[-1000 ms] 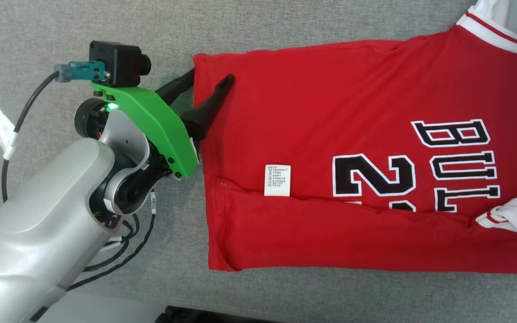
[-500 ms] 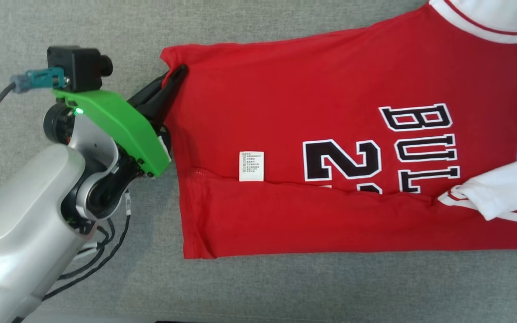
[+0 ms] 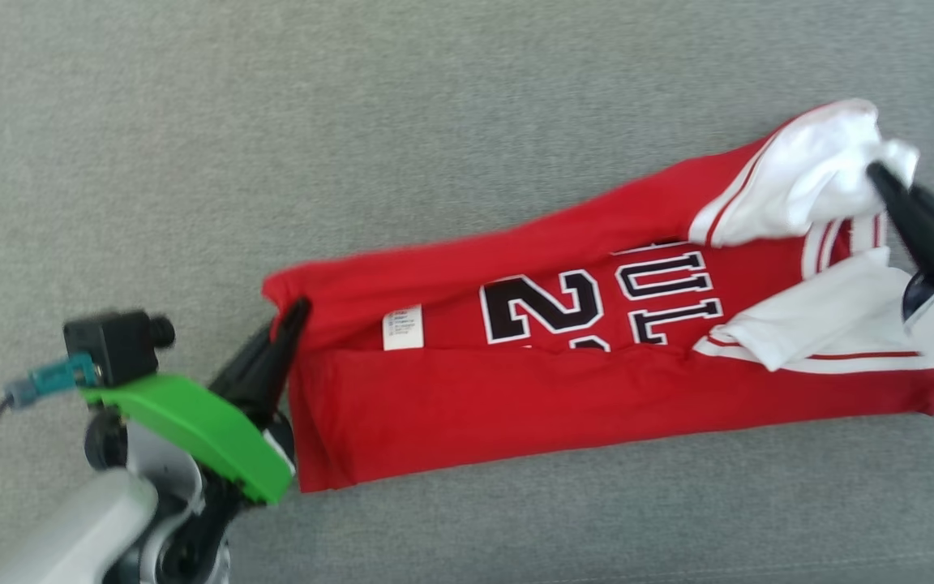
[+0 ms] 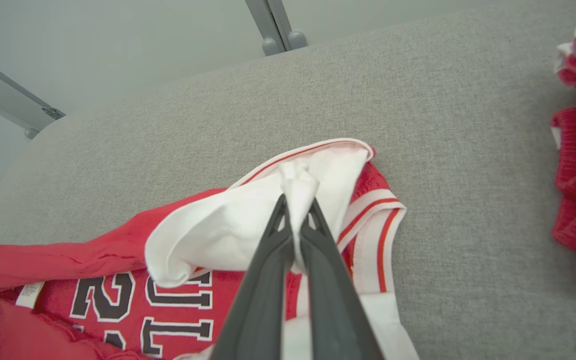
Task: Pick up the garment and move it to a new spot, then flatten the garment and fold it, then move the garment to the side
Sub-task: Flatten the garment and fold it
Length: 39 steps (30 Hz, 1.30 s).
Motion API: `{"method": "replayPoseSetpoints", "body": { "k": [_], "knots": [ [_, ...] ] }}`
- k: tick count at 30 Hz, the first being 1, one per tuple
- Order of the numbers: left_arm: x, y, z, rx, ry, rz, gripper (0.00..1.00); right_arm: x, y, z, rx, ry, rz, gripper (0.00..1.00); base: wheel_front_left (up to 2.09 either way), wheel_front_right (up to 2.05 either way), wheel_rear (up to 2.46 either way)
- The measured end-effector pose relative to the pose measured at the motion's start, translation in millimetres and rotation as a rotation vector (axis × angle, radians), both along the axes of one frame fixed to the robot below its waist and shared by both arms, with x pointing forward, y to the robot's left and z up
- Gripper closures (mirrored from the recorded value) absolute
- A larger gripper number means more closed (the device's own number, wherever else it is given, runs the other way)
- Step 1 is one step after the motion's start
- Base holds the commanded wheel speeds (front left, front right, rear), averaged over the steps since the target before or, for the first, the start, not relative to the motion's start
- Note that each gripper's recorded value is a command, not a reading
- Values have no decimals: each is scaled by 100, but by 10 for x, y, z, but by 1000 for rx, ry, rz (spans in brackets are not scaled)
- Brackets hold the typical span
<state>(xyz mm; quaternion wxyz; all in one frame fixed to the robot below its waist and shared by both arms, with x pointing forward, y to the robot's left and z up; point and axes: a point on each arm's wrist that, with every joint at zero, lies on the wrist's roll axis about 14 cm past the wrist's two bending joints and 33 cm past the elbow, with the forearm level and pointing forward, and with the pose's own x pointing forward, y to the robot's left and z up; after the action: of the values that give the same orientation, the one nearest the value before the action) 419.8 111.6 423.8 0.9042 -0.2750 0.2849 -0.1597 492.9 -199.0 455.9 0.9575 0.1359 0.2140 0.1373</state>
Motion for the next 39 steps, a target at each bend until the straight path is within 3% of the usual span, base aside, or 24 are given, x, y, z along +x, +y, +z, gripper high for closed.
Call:
{"method": "replayPoseSetpoints", "body": {
  "k": [5,7,8,9,10,11,12,17,26,32,39],
  "knots": [
    [-176,-106,-91,-23,45,1,100,-301,-125,-83,-10,35,-49,100,0,0,0],
    [-191,-139,-108,-29,46,2,84,-370,-179,-120,-23,45,-67,100,0,0,0],
    [-187,-146,-108,-32,42,8,46,-393,-203,-132,-31,47,-74,55,0,0,0],
    [-179,-156,-101,-35,36,13,21,-424,-206,-156,-36,55,-73,13,0,0,0],
    [-180,-170,-90,-40,31,13,17,-451,-195,-171,-36,59,-71,31,0,0,0],
    [-188,-177,-82,-46,26,15,9,-461,-190,-172,-35,58,-70,25,0,0,0],
    [-197,-160,-87,-47,26,29,0,-473,-203,-171,-42,56,-71,0,0,0,0],
    [-250,47,-121,79,-36,69,0,-589,-256,-192,-44,83,-78,0,0,0,0],
    [-179,397,434,162,-322,358,0,-534,-528,97,-77,57,-145,0,0,0,0],
    [-271,581,560,305,-468,430,0,-445,-336,-172,-116,173,-112,0,0,0,0],
    [-370,676,456,298,-464,477,0,-490,-236,-636,-166,312,-108,0,0,0,0]
  ]
}}
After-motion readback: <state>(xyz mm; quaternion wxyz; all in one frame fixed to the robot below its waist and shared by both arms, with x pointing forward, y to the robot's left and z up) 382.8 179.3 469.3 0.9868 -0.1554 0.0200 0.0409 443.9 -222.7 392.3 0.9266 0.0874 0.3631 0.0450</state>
